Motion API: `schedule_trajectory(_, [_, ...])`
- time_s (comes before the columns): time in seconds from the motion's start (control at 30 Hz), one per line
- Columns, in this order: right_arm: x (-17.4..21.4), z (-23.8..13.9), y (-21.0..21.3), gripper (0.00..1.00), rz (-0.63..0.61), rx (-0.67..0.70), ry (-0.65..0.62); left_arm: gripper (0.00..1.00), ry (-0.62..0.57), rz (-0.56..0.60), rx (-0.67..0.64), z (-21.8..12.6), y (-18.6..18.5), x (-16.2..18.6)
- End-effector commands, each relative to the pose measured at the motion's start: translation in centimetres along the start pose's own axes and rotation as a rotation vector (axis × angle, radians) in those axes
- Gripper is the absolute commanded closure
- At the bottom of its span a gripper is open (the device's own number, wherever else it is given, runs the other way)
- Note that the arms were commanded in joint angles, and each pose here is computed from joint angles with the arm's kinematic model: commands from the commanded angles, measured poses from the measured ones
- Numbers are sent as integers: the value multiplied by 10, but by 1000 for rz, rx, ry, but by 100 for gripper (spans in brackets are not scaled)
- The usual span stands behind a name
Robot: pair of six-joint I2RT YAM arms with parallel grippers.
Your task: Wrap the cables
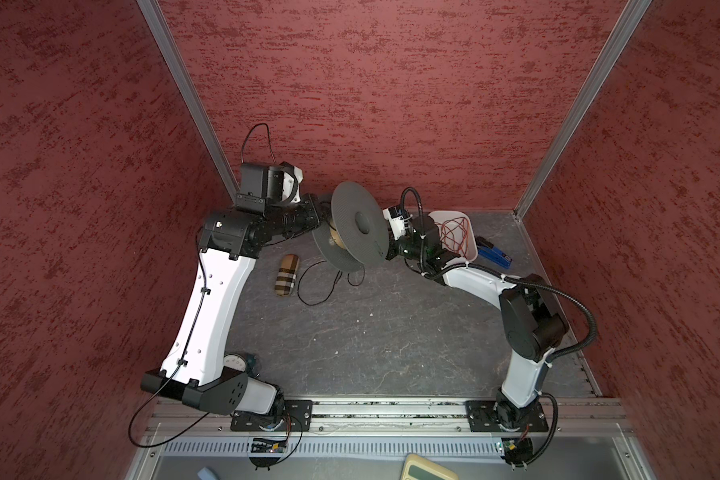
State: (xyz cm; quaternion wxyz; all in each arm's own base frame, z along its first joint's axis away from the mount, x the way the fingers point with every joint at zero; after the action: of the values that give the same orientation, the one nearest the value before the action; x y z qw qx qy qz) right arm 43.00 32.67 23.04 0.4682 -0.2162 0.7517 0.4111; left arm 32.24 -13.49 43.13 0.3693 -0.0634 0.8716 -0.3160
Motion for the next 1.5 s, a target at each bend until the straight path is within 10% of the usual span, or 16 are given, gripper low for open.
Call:
schedule_trajectory(0.0, [-8, 1, 5, 23, 6, -29, -14, 100, -92, 16, 100, -16, -23, -21])
schedule_trajectory(0.53, [-2, -14, -5, 99, -6, 99, 35, 100, -113, -50, 57, -11, -6, -29])
schedule_trajectory(1.47, [34, -73, 50, 100, -290, 184, 228, 100, -140, -309, -249, 20, 61, -28])
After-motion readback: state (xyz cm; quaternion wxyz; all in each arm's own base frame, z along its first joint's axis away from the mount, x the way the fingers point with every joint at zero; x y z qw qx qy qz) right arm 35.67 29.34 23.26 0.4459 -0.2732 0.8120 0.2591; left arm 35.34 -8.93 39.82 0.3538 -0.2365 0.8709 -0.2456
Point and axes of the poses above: each gripper's point midway between its finger pads, its own z axis out along the fingers, its own y axis along the line the jaws close on, x = y × z, the point moved 2 cm from there along -z, back along the fingers, and after that the axes turned 2 degrees about z, right-handed, at the moved point
